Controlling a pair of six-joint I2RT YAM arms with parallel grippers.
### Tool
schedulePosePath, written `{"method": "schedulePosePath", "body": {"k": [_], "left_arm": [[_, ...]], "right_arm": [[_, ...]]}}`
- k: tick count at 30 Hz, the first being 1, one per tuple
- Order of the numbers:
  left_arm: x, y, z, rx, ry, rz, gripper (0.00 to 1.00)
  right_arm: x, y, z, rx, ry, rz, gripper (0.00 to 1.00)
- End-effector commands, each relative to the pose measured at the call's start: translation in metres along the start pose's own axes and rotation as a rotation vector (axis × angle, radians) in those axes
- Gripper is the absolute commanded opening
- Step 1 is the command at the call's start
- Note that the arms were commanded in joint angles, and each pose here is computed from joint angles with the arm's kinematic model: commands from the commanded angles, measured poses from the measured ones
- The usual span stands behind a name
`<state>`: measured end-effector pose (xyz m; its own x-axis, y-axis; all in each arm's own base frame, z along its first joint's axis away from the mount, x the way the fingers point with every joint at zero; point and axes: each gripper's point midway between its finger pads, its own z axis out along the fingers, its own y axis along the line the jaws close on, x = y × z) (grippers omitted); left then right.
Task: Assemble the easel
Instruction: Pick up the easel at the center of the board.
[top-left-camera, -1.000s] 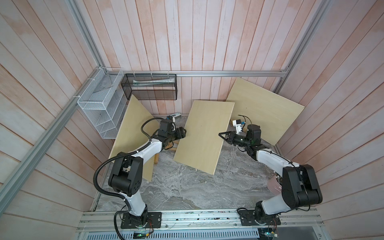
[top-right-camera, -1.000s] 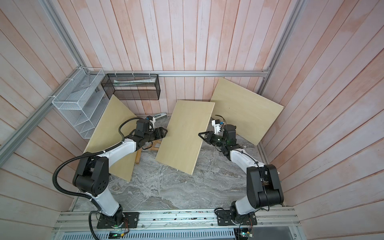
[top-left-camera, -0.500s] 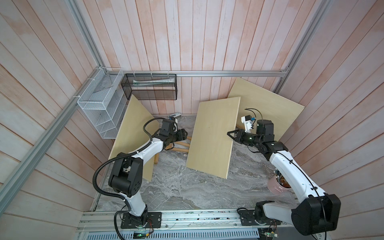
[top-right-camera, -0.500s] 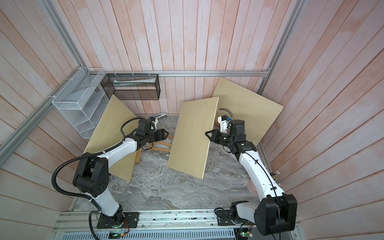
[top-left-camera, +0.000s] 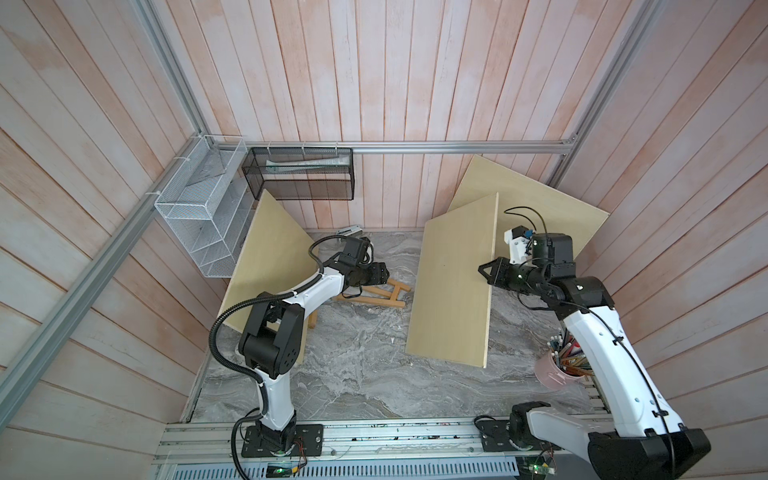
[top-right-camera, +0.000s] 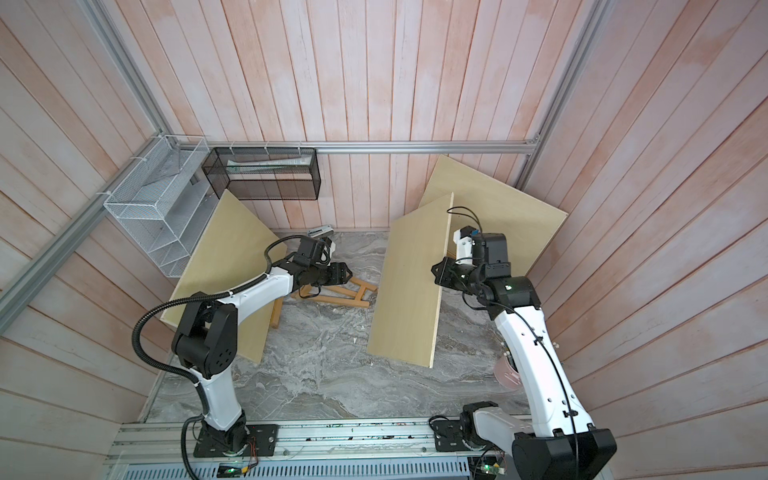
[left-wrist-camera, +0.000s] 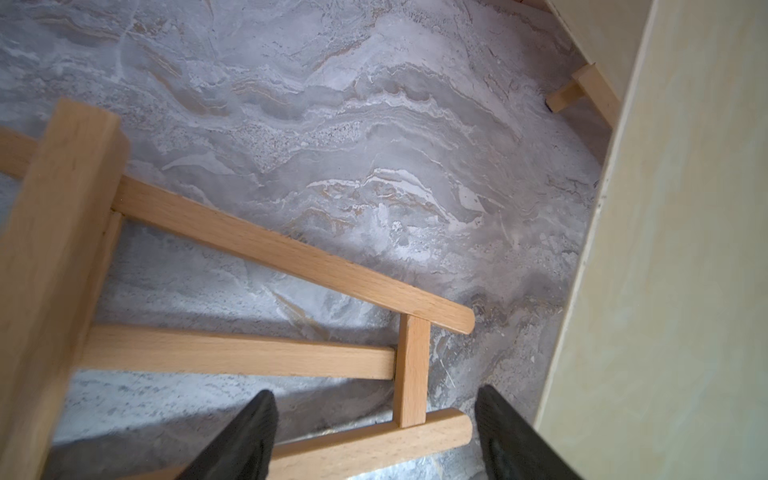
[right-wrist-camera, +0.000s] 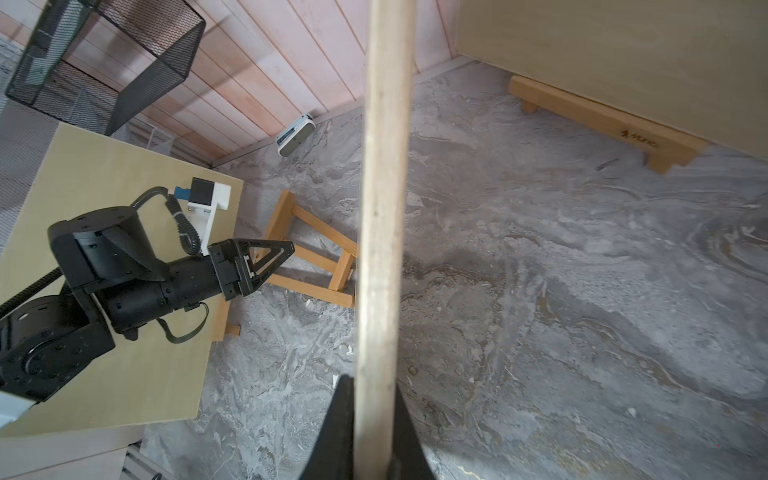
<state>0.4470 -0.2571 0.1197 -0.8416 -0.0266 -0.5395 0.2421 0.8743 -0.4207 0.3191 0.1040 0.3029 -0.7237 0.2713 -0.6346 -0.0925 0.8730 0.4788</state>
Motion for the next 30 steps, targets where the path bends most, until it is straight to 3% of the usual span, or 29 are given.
{"method": "schedulePosePath", "body": {"k": [1,7,13,24,30], "left_arm": [[0.02,-0.013,0.012,0.0,0.102,0.045,0.78],[0.044,-0.026,0.035,-0.032,0.236,0.086,0.76],[0.06,-0.028,0.048,-0.035,0.297,0.07,0.71],[0.067,-0.027,0.066,-0.049,0.344,0.076,0.49],[0.071,-0.022,0.077,-0.078,0.378,0.081,0.43]], "right_arm": [[-0.009,-0.039,-0.004,0.235,-0.013,-0.211,0.0],[-0.007,-0.059,0.001,0.343,0.058,-0.283,0.0],[-0.011,-0.061,0.013,0.382,0.099,-0.327,0.0],[0.011,-0.036,0.046,0.266,0.125,-0.343,0.0],[0.024,-0.032,0.057,0.238,0.145,-0.351,0.0]]}}
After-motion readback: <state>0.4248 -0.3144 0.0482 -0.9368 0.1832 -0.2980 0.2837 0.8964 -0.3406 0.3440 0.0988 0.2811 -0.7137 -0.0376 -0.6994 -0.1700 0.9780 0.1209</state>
